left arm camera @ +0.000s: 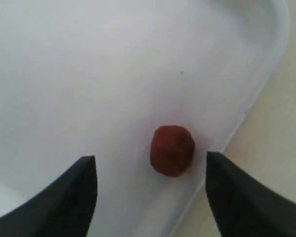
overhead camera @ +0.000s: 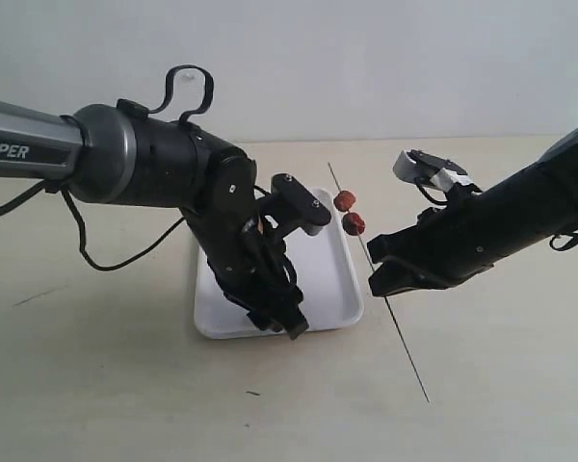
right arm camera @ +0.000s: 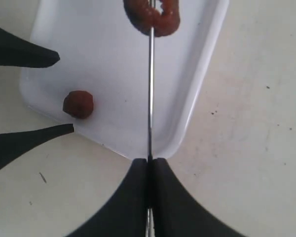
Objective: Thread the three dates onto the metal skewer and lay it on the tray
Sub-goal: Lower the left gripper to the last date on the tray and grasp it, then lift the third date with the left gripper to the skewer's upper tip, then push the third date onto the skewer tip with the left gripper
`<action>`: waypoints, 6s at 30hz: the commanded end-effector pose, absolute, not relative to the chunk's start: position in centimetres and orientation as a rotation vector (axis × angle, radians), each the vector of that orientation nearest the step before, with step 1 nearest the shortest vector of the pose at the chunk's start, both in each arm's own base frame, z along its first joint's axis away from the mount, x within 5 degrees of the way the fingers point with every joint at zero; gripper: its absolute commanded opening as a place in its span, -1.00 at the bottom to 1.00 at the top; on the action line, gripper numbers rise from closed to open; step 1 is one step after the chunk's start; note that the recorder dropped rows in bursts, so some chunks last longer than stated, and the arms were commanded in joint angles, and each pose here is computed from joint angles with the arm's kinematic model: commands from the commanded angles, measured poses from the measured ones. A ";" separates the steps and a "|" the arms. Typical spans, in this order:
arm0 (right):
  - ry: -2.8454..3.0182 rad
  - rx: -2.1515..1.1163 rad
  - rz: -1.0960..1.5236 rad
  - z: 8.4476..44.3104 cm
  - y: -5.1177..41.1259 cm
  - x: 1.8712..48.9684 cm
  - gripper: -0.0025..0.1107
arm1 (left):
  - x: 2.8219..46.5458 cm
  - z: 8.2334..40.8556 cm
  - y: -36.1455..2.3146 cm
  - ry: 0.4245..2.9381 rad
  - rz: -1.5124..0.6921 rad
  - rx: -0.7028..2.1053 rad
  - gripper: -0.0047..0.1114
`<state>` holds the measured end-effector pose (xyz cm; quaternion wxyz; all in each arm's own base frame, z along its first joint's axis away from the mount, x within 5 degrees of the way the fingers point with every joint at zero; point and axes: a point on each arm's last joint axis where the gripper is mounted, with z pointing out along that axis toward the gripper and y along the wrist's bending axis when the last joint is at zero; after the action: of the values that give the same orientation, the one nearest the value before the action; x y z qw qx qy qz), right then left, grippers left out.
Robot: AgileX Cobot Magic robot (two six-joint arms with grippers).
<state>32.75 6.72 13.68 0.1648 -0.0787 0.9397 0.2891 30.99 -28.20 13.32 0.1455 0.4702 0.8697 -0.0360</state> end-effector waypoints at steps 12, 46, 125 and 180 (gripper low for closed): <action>2.649 -0.237 0.826 14.2 6.7 32.9 -0.96 | 30.9 11.6 -28.7 2.529 -0.133 1.336 0.15; 2.645 -0.241 0.815 14.1 6.6 33.0 -0.96 | 30.8 13.5 -28.7 2.495 -0.155 1.312 -0.57; 2.463 -0.608 1.352 12.0 9.1 30.9 -0.96 | 39.4 18.9 -16.1 2.361 -1.401 0.428 -0.57; 2.387 -0.667 1.415 12.5 9.4 30.7 -0.96 | 39.4 18.9 -16.1 2.363 -1.409 0.429 -0.69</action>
<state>30.82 9.40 12.28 0.1381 -0.2265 0.8376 0.4775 39.49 -16.19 18.79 0.1779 0.1493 0.8363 -0.4967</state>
